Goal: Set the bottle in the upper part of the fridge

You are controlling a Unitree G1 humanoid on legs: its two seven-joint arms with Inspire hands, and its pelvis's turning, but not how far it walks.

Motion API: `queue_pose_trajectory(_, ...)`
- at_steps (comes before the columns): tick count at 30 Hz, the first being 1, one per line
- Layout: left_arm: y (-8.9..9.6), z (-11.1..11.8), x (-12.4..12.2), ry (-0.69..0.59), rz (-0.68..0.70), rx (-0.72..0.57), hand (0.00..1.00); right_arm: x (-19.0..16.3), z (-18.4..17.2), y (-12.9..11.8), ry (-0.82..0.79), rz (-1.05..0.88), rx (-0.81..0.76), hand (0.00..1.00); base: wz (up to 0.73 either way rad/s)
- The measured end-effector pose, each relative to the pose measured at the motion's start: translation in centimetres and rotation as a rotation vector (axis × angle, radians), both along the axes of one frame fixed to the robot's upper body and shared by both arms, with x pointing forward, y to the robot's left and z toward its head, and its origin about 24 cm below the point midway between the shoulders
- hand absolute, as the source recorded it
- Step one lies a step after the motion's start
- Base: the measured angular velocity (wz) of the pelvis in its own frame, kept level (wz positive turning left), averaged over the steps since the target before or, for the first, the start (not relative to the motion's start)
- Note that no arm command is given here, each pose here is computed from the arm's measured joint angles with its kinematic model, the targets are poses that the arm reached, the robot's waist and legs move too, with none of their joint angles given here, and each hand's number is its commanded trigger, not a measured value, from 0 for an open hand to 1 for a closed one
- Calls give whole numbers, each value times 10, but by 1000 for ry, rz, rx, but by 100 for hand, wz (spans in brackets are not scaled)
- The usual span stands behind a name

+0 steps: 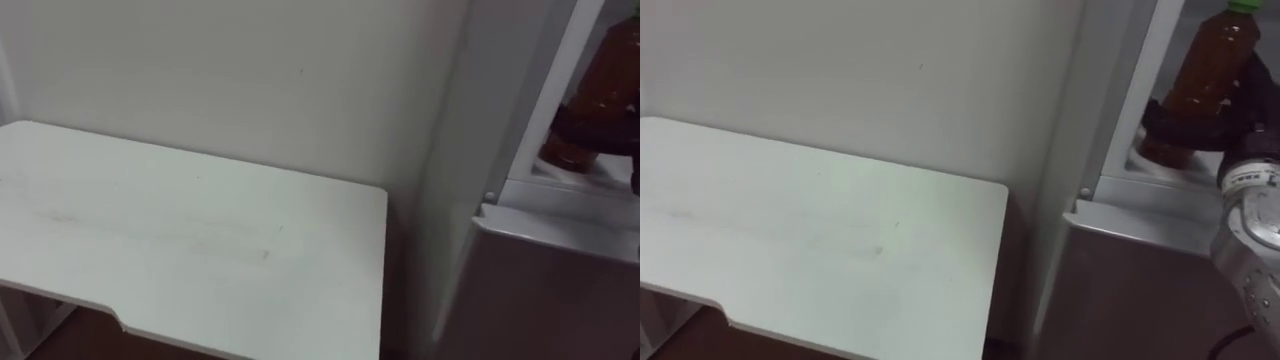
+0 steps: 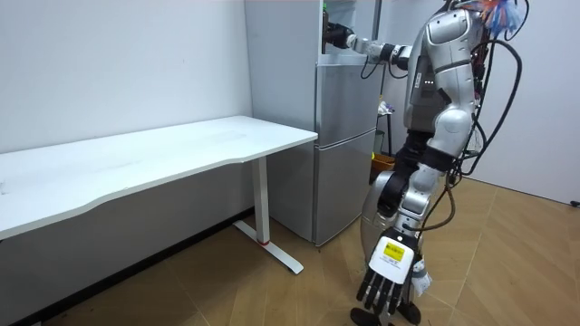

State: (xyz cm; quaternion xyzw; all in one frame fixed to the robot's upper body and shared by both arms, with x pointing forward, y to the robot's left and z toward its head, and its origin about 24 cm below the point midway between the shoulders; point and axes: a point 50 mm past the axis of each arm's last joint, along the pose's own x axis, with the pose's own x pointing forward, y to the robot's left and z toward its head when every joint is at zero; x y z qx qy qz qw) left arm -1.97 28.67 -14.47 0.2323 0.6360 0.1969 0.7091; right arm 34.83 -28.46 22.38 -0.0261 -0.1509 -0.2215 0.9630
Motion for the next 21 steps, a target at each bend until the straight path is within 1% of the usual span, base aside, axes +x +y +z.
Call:
queue_pose_trajectory(3,1,1,2,-11,4,-1,0,-9,3,4,-40,32,5,0,-9)
queue_pose_trajectory(6,0,0,12,-33,-14,-15,0,-17,6,8,-76,77,-1,0,-1)
queue_pose_trajectory(9,1,0,18,-44,-22,-26,0,-26,1,16,-79,121,-53,0,-4)
queue_pose_trajectory(10,2,0,21,-50,-25,-23,0,-30,-2,15,-76,135,-55,0,-10)
queue_pose_trajectory(14,2,-1,21,-52,-17,-30,0,-33,-9,18,-71,153,-40,0,-20)
queue_pose_trajectory(17,2,-1,25,-62,-19,-40,0,-43,-12,17,-87,152,-61,0,-14)
queue_pose_trajectory(21,1,-2,27,-73,0,-53,0,-56,-18,18,-103,151,-34,0,-6)
